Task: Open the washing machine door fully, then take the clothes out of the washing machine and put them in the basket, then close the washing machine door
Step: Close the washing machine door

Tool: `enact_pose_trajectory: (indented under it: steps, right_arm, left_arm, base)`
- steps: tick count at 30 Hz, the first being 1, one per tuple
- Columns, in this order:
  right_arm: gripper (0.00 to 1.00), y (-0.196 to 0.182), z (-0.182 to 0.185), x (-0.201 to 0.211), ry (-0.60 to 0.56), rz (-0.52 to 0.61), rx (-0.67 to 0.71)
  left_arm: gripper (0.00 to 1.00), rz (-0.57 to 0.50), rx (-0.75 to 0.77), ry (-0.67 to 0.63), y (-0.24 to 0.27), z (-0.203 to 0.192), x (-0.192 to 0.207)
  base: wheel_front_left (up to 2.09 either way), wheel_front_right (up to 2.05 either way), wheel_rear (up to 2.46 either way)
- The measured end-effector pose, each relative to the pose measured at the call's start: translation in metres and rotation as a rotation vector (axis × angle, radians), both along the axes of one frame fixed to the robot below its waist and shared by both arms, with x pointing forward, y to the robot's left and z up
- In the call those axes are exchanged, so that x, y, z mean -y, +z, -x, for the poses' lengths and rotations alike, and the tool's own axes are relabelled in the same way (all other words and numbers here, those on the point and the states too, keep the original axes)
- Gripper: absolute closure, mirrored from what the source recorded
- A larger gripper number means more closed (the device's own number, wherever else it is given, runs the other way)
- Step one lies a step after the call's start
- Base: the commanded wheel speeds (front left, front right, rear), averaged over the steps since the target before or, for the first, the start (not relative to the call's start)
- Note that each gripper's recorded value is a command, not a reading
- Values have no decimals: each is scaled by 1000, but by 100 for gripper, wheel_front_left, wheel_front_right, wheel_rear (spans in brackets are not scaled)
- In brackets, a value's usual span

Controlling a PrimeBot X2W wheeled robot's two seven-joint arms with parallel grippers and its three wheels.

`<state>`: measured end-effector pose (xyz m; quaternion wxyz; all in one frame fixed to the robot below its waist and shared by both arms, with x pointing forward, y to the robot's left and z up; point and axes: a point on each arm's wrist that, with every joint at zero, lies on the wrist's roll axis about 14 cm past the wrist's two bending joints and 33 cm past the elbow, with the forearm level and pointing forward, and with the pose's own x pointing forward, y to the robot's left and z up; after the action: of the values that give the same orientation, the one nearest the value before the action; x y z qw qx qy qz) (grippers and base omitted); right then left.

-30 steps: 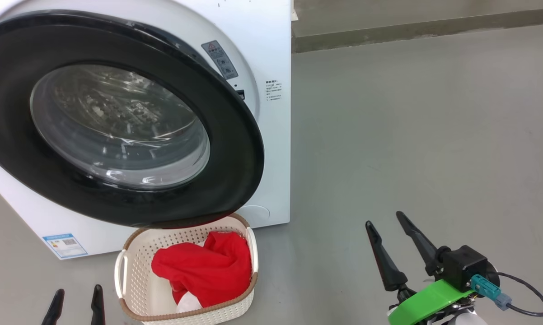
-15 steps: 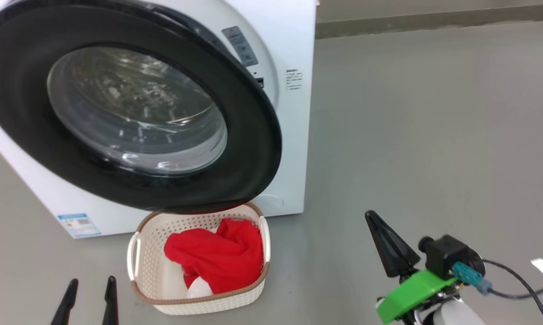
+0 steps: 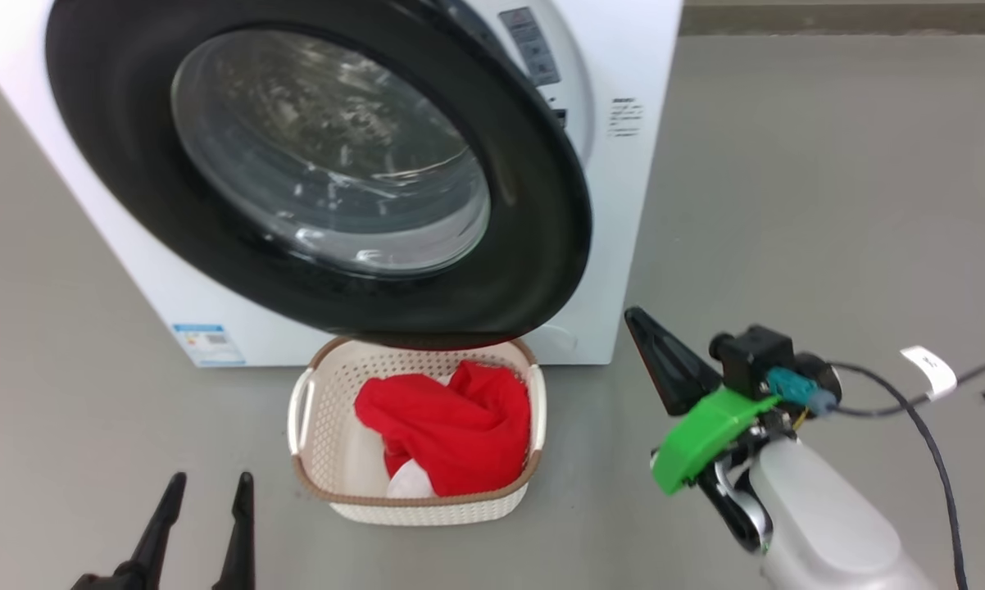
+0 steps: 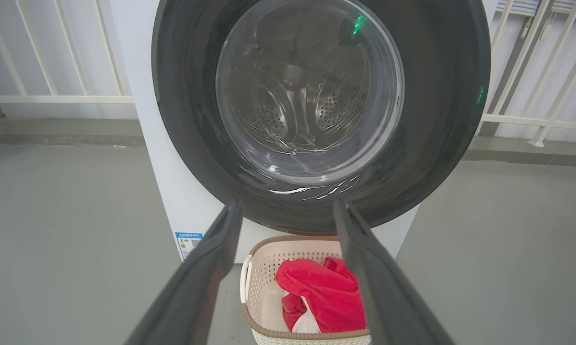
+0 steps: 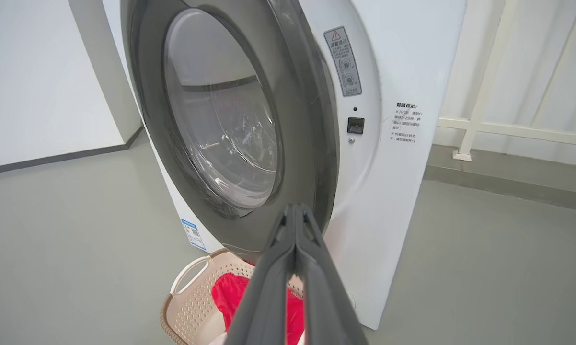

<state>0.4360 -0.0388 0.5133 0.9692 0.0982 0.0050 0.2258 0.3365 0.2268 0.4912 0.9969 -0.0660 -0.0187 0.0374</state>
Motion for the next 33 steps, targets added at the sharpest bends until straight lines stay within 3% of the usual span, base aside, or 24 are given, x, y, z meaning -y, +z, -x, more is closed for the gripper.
enact_pose_trajectory:
  steps: [14,33]
  right_arm:
    - [100,22,-67,-61,137,22,30]
    - [100,24,-144,-89,165,24,62]
  left_arm:
    - [0,-2,-57,21,-15,-11,-9]
    - [0,-3,-138,38,-40,-34,-18]
  base:
    - [0,0,0]
    - [0,0,0]
